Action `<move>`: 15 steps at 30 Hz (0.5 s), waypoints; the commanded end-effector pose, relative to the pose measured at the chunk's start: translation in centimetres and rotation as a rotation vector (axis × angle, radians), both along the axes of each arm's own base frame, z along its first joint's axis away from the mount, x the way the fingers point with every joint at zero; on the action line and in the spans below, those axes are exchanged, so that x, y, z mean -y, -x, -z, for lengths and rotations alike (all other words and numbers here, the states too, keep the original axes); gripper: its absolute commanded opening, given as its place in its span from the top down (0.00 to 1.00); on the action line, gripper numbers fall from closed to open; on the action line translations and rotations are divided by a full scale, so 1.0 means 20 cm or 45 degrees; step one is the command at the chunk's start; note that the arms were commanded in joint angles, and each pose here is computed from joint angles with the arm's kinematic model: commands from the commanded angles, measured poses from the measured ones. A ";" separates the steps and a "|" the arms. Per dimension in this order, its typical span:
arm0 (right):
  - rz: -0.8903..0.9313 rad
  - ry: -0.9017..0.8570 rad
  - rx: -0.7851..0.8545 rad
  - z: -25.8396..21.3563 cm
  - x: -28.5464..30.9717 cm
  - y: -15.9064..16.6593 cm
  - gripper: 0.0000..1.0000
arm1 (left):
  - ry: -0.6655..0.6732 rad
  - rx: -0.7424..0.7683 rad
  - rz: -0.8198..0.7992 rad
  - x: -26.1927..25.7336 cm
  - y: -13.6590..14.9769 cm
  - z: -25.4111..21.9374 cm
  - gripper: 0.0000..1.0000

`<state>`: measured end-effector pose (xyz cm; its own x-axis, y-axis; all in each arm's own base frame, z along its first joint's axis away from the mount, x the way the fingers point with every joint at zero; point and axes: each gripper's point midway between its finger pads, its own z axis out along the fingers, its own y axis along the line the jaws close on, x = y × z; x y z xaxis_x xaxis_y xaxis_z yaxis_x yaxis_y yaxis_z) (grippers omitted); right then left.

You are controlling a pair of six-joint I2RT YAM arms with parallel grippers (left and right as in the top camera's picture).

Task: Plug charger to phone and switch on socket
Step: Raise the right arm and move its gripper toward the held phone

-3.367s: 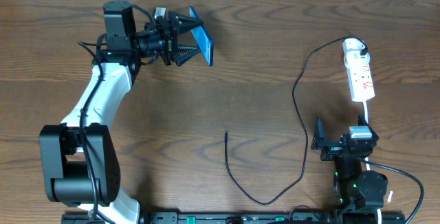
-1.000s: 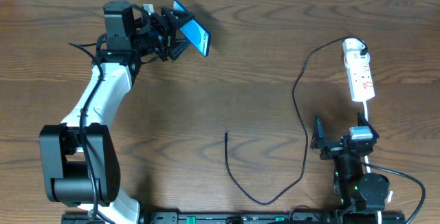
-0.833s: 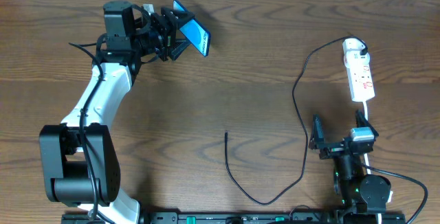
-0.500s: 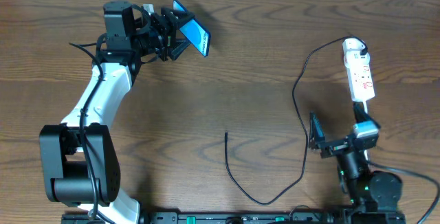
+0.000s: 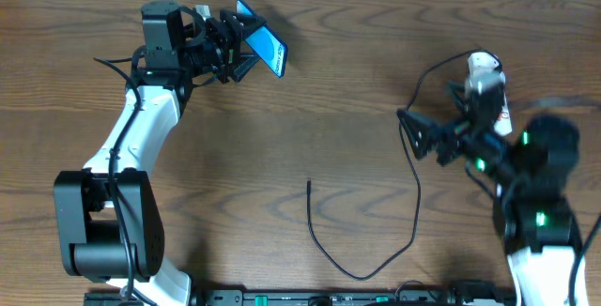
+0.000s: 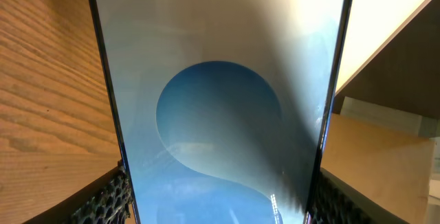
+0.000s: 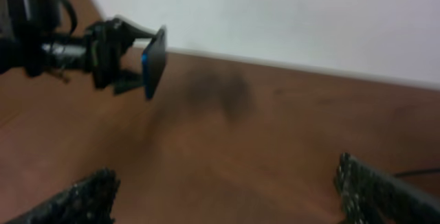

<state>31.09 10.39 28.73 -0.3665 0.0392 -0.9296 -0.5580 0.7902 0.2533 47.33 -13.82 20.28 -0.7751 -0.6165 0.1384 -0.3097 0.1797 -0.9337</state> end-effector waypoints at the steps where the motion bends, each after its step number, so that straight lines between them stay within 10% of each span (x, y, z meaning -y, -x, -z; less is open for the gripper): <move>1: -0.195 -0.087 -0.110 -0.03 -0.11 -0.04 0.01 | 0.003 0.100 0.021 0.01 0.00 -0.14 0.93; 15: -0.671 -0.315 -0.255 0.12 -0.39 -0.32 0.01 | -0.020 0.089 -0.039 -0.01 -0.03 -0.13 0.93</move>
<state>38.35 16.32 25.26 -0.5578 0.0292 -0.8295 -0.7389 0.4376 0.5123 47.76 -13.39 20.04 -0.7544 -0.6443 0.1258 -0.3151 0.1874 -0.9304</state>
